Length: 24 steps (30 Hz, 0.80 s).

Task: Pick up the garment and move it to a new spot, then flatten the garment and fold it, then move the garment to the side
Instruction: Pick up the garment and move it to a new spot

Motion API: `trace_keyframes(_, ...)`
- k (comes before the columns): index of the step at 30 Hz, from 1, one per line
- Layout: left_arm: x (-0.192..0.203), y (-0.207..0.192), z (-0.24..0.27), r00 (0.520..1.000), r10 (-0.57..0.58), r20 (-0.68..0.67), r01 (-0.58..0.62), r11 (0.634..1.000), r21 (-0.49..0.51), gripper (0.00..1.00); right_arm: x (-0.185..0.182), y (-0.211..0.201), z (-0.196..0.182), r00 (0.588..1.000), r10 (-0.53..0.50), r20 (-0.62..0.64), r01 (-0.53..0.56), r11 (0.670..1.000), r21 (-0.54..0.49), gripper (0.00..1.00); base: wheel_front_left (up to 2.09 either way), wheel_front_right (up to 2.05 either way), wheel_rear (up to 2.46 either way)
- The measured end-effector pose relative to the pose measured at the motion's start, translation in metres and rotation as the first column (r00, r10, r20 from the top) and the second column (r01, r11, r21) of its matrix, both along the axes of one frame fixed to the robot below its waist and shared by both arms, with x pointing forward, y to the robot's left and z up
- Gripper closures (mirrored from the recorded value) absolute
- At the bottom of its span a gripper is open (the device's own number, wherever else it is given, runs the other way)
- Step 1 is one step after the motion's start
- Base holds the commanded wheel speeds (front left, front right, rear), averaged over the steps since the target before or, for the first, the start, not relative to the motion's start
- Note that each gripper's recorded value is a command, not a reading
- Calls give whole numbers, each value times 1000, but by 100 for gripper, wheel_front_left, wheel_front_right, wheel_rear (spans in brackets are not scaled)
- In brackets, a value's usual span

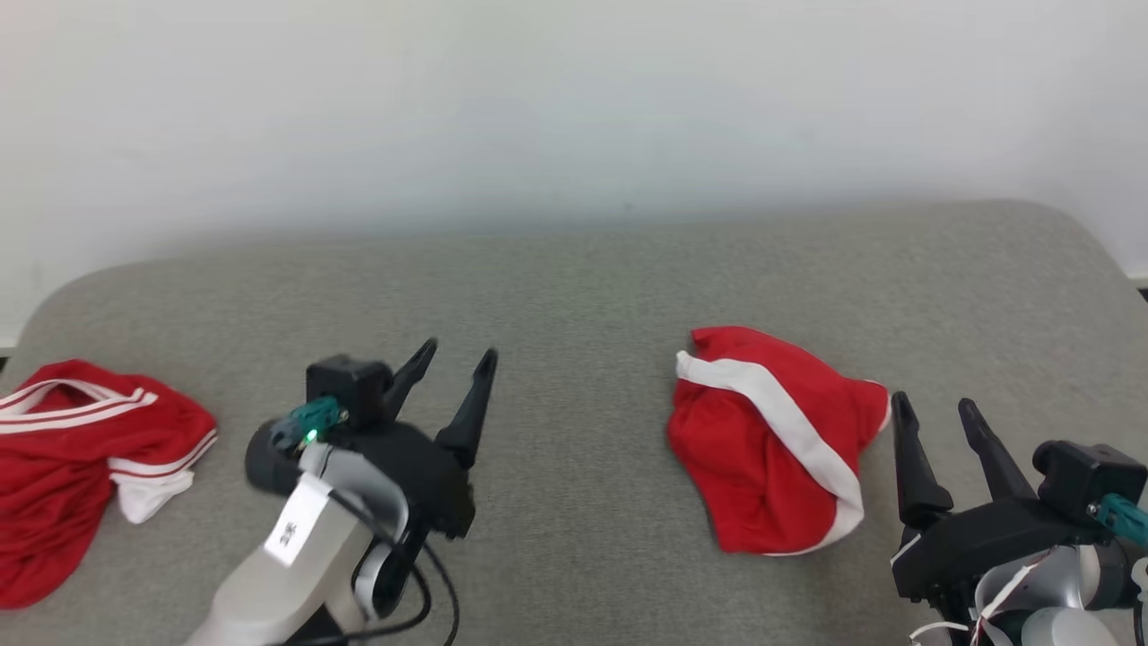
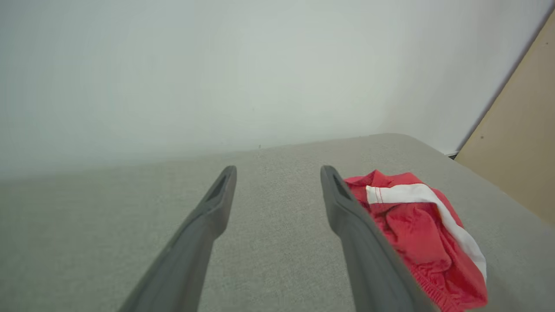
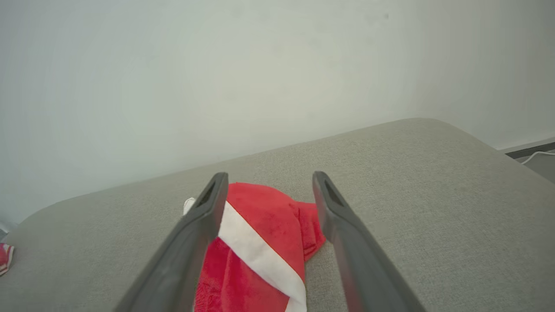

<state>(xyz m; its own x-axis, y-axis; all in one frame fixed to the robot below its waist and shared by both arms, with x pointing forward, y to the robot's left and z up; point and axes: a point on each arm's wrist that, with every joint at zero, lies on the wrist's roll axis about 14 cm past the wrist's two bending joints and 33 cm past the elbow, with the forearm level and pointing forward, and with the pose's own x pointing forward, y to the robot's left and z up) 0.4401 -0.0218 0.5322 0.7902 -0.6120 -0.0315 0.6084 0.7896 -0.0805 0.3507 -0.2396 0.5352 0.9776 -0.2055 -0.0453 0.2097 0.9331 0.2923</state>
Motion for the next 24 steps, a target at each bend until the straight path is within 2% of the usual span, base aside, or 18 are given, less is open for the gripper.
trace_keyframes(4,-6,48,-15,988,150,-42,-150,989,-8,0,5,9,3,999,28,25,-28,1000,-9,0,0,0,0)
trace_keyframes(12,-41,130,-46,922,362,-139,-371,928,-40,0,12,30,4,995,82,54,-81,997,-17,0,0,0,0)
trace_keyframes(18,-76,159,-58,898,411,-156,-421,906,-37,0,14,42,3,993,108,55,-107,994,-14,0,0,0,0)
trace_keyframes(24,-93,158,-49,915,386,-118,-395,917,-60,0,5,26,-8,998,53,25,-53,999,-6,0,0,0,0)
